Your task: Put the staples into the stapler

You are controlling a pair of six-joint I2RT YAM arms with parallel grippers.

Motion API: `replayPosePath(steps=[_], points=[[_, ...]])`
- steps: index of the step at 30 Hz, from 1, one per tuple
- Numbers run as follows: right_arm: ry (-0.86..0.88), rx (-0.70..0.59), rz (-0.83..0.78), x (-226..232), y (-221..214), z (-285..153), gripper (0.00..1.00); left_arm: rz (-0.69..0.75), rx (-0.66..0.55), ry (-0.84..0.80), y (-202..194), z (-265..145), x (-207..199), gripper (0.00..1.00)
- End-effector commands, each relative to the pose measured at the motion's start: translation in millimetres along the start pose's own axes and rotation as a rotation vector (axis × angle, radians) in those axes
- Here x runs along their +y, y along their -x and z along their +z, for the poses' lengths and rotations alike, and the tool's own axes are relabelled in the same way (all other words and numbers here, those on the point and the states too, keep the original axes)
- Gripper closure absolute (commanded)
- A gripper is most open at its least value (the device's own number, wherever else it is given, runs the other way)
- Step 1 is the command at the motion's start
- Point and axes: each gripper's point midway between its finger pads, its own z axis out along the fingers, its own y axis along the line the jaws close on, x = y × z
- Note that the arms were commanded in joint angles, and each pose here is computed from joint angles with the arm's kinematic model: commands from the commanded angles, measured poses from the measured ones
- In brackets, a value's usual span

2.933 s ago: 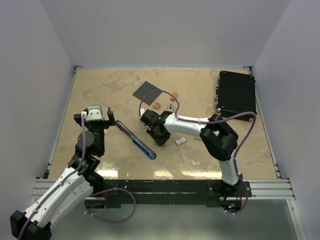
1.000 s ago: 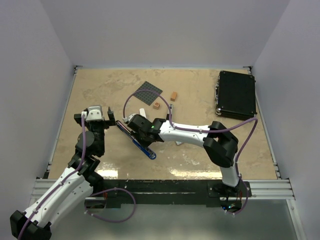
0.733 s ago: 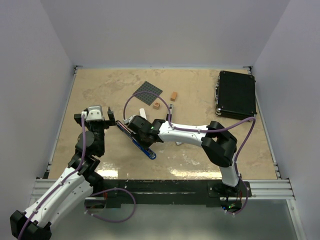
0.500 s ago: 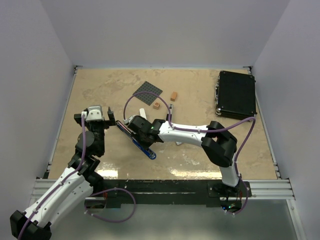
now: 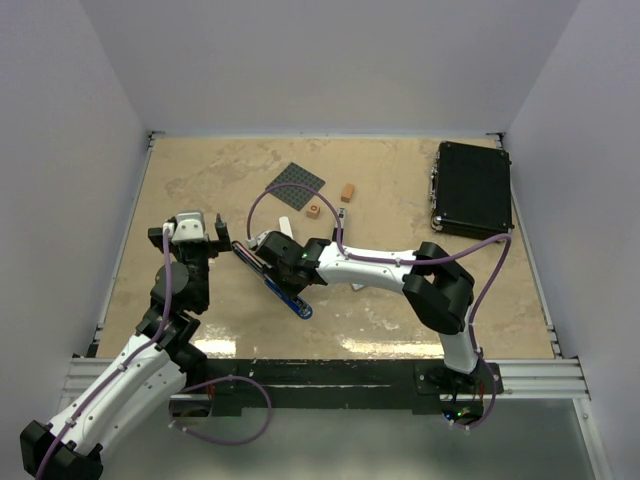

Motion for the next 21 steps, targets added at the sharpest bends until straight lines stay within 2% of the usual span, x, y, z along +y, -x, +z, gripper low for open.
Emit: replayPosePath(steps=[1, 13, 21], points=[[0.021, -0.050, 0.002, 5, 16, -9, 0.78, -0.056, -0.035, -0.006, 8, 0, -3, 0.01], [0.016, 0.009, -0.009, 1, -5, 5, 0.78, -0.056, -0.036, -0.012, 9, 1, -4, 0.01], [0.019, 0.028, -0.011, 0, -12, 8, 0.73, -0.054, -0.036, -0.012, 9, 1, -4, 0.01]])
